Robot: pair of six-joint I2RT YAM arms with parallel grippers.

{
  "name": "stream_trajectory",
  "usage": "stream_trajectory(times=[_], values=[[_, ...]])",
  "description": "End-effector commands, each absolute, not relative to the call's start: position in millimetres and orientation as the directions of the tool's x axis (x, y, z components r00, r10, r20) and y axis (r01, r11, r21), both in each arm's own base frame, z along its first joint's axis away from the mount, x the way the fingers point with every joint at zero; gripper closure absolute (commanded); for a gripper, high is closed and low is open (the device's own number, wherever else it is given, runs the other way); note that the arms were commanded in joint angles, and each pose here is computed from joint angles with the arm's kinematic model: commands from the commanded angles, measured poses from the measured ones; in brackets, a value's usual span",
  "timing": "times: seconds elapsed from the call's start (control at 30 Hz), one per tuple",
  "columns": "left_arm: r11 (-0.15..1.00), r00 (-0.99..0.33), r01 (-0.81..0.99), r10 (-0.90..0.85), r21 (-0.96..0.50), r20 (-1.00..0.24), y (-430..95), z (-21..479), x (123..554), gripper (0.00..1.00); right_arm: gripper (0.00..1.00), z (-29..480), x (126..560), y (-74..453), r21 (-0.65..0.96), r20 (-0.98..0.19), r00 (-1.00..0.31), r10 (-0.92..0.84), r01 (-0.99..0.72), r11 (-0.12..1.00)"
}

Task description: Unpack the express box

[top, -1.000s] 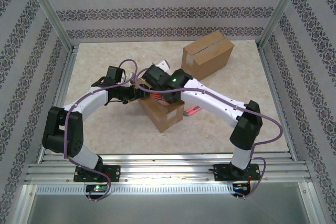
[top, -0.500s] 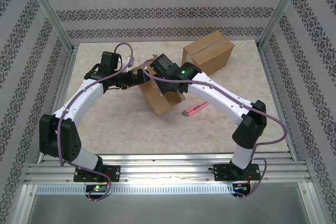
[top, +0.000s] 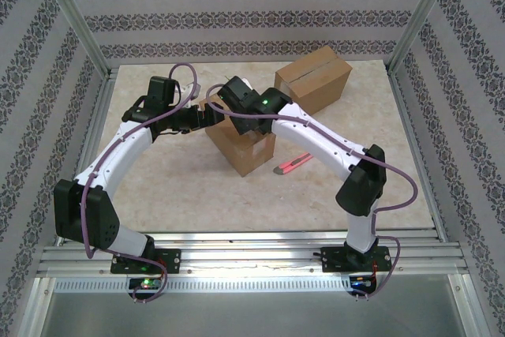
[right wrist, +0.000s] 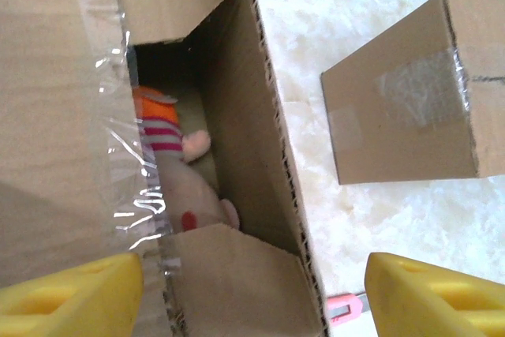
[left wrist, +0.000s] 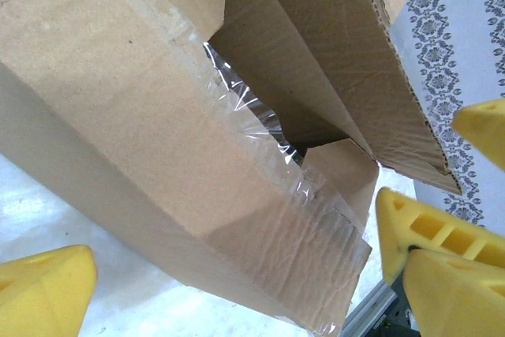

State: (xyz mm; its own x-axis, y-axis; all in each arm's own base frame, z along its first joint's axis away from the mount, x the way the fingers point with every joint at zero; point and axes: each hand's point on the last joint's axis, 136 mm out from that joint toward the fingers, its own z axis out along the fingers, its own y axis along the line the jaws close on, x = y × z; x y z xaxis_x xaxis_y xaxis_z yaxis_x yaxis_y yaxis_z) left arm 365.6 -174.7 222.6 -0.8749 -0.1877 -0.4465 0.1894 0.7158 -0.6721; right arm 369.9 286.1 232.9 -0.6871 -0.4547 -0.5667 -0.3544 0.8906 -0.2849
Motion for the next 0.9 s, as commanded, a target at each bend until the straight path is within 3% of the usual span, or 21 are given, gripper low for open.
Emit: stream_trajectory(times=[0.0,0.43,0.53,0.87], values=[[0.733,-0.88,0.188,-0.171,-0.654,-0.443,-171,221,357,0.0,0.25,241,382,278,-0.346,-0.557,-0.677,-0.481,-0.338,0.875],[0.756,-0.874,0.176,-0.174,-0.63,-0.454,-163,226,345,0.0,0.24,228,411,276,-0.316,-0.498,-0.699,-0.513,-0.404,0.858],[0.758,-0.872,0.176,-0.176,-0.628,-0.458,-162,229,344,0.0,0.28,220,417,278,-0.308,-0.486,-0.709,-0.511,-0.409,0.859],[0.761,-0.871,0.177,-0.175,-0.624,-0.46,-161,234,341,0.0,0.59,206,433,278,-0.302,-0.485,-0.723,-0.492,-0.389,0.87]])
